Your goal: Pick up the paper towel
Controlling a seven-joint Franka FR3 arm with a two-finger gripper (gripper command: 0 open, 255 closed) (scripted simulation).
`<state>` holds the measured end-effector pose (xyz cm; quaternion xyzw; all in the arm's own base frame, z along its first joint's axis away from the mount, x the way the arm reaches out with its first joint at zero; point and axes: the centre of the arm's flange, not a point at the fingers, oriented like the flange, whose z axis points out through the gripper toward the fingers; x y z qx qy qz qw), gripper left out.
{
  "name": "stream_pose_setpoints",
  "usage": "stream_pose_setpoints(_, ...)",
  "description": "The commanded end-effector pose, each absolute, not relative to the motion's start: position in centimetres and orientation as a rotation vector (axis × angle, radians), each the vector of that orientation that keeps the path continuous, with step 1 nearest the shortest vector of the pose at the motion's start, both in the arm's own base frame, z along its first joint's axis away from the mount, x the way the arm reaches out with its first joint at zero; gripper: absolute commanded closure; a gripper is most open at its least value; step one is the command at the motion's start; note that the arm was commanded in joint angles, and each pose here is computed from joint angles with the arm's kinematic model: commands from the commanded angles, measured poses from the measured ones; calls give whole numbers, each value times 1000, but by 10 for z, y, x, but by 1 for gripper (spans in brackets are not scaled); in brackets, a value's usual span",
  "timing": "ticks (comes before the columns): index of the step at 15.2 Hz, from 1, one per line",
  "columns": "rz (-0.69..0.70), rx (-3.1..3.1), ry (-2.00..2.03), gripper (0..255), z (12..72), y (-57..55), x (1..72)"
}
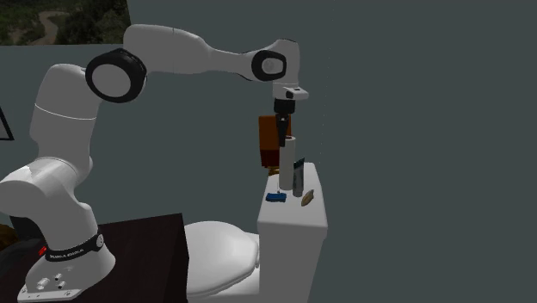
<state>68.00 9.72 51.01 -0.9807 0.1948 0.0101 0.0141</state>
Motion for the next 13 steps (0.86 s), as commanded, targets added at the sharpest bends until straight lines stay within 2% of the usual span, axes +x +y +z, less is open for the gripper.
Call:
stream_pose_setpoints(1, 32, -3053, 606, 255, 521, 98, 680)
stream_pose_setpoints(13, 32, -3053, 606, 255, 575, 98, 680)
